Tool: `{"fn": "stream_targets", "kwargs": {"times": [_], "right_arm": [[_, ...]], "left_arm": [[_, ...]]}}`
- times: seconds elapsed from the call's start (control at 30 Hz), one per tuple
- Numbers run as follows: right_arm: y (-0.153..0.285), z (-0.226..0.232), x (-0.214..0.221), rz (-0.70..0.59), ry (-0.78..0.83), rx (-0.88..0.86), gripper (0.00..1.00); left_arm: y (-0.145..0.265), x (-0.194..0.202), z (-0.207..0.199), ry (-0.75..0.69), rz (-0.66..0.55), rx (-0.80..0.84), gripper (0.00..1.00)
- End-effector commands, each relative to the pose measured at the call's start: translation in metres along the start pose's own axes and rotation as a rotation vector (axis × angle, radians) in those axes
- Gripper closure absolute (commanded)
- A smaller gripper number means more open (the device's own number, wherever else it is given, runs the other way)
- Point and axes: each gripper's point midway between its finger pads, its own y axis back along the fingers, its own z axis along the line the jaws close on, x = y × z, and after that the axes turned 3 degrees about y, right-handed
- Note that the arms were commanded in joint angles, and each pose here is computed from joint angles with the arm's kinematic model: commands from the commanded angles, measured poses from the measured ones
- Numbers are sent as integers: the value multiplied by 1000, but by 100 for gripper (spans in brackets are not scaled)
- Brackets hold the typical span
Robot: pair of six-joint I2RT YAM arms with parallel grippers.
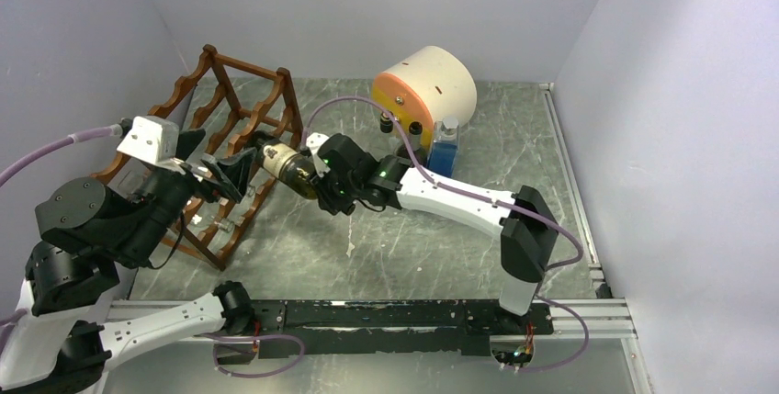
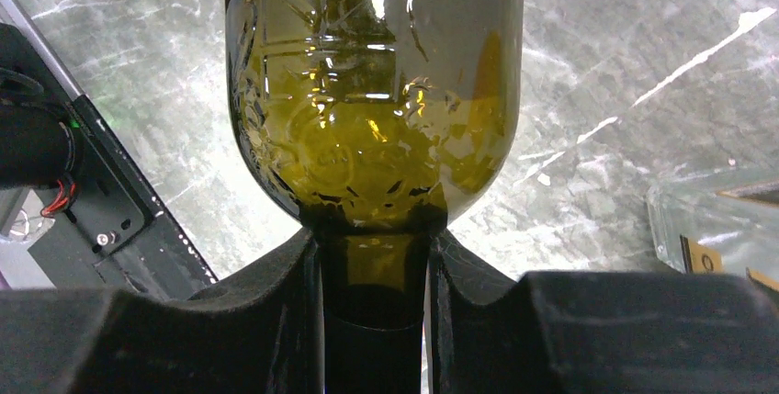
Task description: Put the wine bottle on the wine rack
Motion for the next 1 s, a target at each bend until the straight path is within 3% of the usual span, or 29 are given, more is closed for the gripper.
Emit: {"fn": "stream_targets", "kwargs": {"times": [0.0, 0.6, 0.97], "right_arm": [[5, 9, -72, -210, 48, -33, 100], [-80, -4, -121, -243, 159, -142, 100], [-107, -34, -138, -230, 216, -94, 98]], "left_arm": [[5, -4, 6, 12, 2, -19, 0], [5, -32, -8, -9, -62, 66, 1], [-8, -62, -6, -131, -187, 30, 2]]}}
